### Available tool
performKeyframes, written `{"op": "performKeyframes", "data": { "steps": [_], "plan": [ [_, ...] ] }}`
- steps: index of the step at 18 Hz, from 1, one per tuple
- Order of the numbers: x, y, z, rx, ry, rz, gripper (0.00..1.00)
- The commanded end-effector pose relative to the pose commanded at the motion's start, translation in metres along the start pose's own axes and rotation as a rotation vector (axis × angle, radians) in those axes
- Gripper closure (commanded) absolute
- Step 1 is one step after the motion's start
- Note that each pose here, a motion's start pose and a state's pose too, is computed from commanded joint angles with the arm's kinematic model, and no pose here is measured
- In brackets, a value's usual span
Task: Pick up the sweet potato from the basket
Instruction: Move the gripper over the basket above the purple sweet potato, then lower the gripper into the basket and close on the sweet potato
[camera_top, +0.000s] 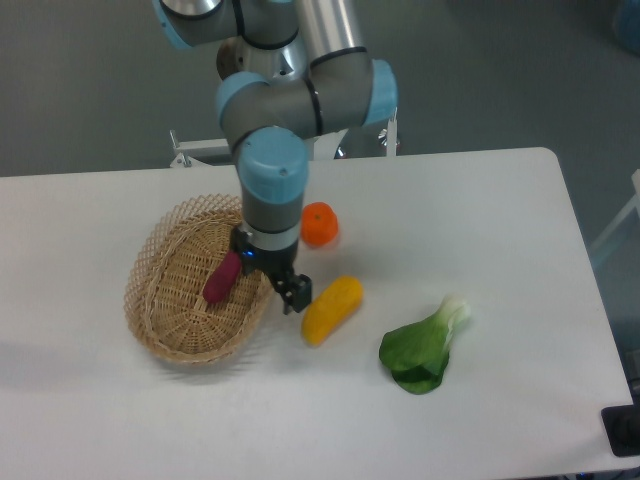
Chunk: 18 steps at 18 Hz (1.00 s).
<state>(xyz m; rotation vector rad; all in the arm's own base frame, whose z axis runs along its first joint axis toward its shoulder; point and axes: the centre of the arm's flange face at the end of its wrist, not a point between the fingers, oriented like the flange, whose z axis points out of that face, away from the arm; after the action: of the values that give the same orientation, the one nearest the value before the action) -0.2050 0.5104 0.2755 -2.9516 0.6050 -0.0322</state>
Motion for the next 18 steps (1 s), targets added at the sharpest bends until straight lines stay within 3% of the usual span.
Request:
{"op": "performKeyframes", "data": {
  "steps": [8,18],
  "plan": [
    [0.03,-0.02,0.034,-0.037,0.058,-0.058,0.0],
    [0.032,-0.026,0.065,-0.066,0.082,-0.092,0.0]
  ]
}}
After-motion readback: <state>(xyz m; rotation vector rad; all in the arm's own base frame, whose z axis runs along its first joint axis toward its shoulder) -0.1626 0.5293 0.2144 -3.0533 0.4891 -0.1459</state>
